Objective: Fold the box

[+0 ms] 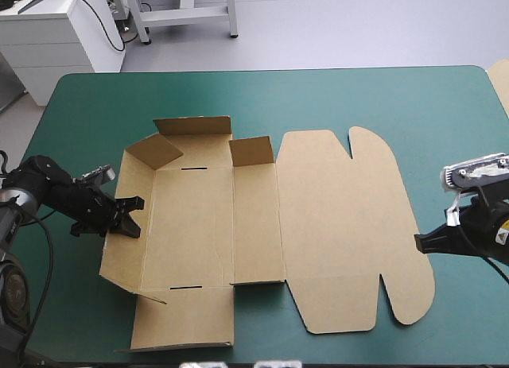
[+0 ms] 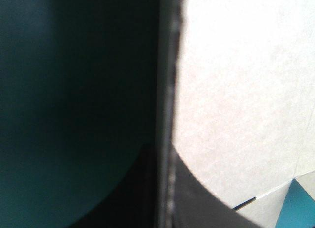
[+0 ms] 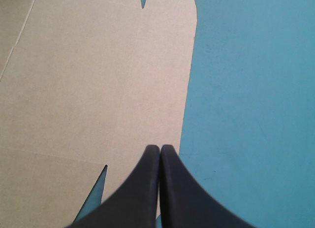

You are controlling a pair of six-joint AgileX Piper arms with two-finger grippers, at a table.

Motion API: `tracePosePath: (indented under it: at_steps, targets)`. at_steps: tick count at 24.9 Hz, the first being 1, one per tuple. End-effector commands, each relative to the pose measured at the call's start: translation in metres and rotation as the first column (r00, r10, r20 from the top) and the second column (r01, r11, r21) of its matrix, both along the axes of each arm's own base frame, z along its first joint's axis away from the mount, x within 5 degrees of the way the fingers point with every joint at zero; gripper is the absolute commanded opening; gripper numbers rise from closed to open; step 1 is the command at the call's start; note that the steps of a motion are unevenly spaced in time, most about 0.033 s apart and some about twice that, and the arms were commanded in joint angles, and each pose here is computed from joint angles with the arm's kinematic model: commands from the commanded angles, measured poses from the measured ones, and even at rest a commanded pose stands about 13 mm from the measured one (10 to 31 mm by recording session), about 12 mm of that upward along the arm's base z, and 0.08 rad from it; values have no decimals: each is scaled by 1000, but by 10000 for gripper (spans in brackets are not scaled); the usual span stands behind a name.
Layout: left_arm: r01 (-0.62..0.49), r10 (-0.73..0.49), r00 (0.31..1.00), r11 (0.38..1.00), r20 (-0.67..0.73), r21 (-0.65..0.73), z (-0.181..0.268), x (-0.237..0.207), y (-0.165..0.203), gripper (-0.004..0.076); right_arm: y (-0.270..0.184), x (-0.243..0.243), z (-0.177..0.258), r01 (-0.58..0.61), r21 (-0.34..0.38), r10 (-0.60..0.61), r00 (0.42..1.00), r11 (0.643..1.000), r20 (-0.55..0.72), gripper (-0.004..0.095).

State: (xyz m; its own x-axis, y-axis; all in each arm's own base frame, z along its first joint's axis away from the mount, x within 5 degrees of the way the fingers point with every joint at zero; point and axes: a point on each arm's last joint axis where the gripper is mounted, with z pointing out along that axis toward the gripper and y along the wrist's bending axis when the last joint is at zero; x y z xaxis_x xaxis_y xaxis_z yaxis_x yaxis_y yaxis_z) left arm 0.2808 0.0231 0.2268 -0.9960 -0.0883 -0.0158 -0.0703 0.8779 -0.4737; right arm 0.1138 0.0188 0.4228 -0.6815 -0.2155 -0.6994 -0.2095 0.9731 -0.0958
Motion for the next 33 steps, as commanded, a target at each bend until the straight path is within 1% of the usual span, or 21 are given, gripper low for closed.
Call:
tracePosePath:
  at_steps: [1, 2, 3, 5, 7, 8, 9, 10, 12, 13, 15, 16, 19, 22, 23, 25, 27, 29, 31, 33]
  targets:
    - [90, -90, 993, 996, 74, 3, 37, -3, -10, -8, -2, -2, 8, 8, -5, -8, 999, 1000, 37, -21]
    - [113, -115, 989, 993, 91, 31, 42, 0, -12, -8, -2, -2, 8, 8, -5, -8, 999, 1000, 37, -21]
    - [178, -192, 974, 977, 123, 115, 55, 6, -21, -8, -2, -2, 8, 8, -5, -8, 999, 1000, 37, -21]
    - [240, -272, 945, 954, 180, 179, 77, 15, -48, -8, -2, -2, 8, 8, -5, -8, 999, 1000, 37, -21]
    - [328, -383, 884, 917, 269, 229, 103, 22, -81, -8, -2, -2, 8, 8, -5, -8, 999, 1000, 37, -21]
    - [374, -458, 836, 879, 302, 296, 116, 25, -98, -8, -2, -2, 8, 8, -5, -8, 999, 1000, 37, -21]
    - [396, -519, 791, 838, 324, 375, 127, 29, -110, -8, -2, -2, 8, 8, -5, -8, 999, 1000, 37, -21]
    - [413, -594, 741, 770, 312, 486, 135, 34, -122, -8, -2, -2, 8, 8, -5, -8, 999, 1000, 37, -21]
    - [383, -675, 674, 667, 301, 639, 149, 45, -143, -8, -2, -2, 8, 8, -5, -8, 999, 1000, 37, -21]
    - [374, -700, 650, 634, 296, 677, 152, 49, -151, -8, -2, -2, 8, 8, -5, -8, 999, 1000, 37, -21]
    - [363, -743, 604, 579, 289, 730, 156, 55, -165, -8, -2, -2, 8, 8, -5, -8, 999, 1000, 37, -21]
    - [351, -759, 581, 561, 295, 750, 158, 58, -171, -8, -2, -2, 8, 8, -5, -8, 999, 1000, 37, -21]
    - [312, -819, 491, 483, 296, 818, 162, 69, -189, -8, -2, -2, 8, 8, -5, -8, 999, 1000, 37, -21]
    - [284, -895, 370, 365, 250, 886, 159, 76, -207, -8, -2, -2, 8, 8, -5, -8, 999, 1000, 37, -21]
    - [281, -910, 340, 340, 238, 898, 158, 76, -212, -8, -2, -2, 8, 8, -5, -8, 999, 1000, 37, -21]
    - [282, -922, 306, 327, 239, 902, 155, 75, -223, -8, -2, -2, 8, 8, -5, -8, 999, 1000, 37, -21]
    - [290, -946, 244, 282, 214, 915, 155, 72, -232, -8, -2, -2, 8, 8, -5, -8, 999, 1000, 37, -21]
    - [277, -956, 193, 270, 221, 922, 157, 67, -244, -8, -2, -2, 8, 4, -9, -4, 999, 1000, 37, -21]
    - [265, -968, 145, 239, 206, 934, 158, 63, -252, -8, -2, -2, 8, 4, -9, -4, 999, 1000, 37, -21]
    - [231, -977, 121, 197, 173, 953, 160, 58, -260, -8, -2, -2, 8, 4, -9, -4, 999, 1000, 37, -21]
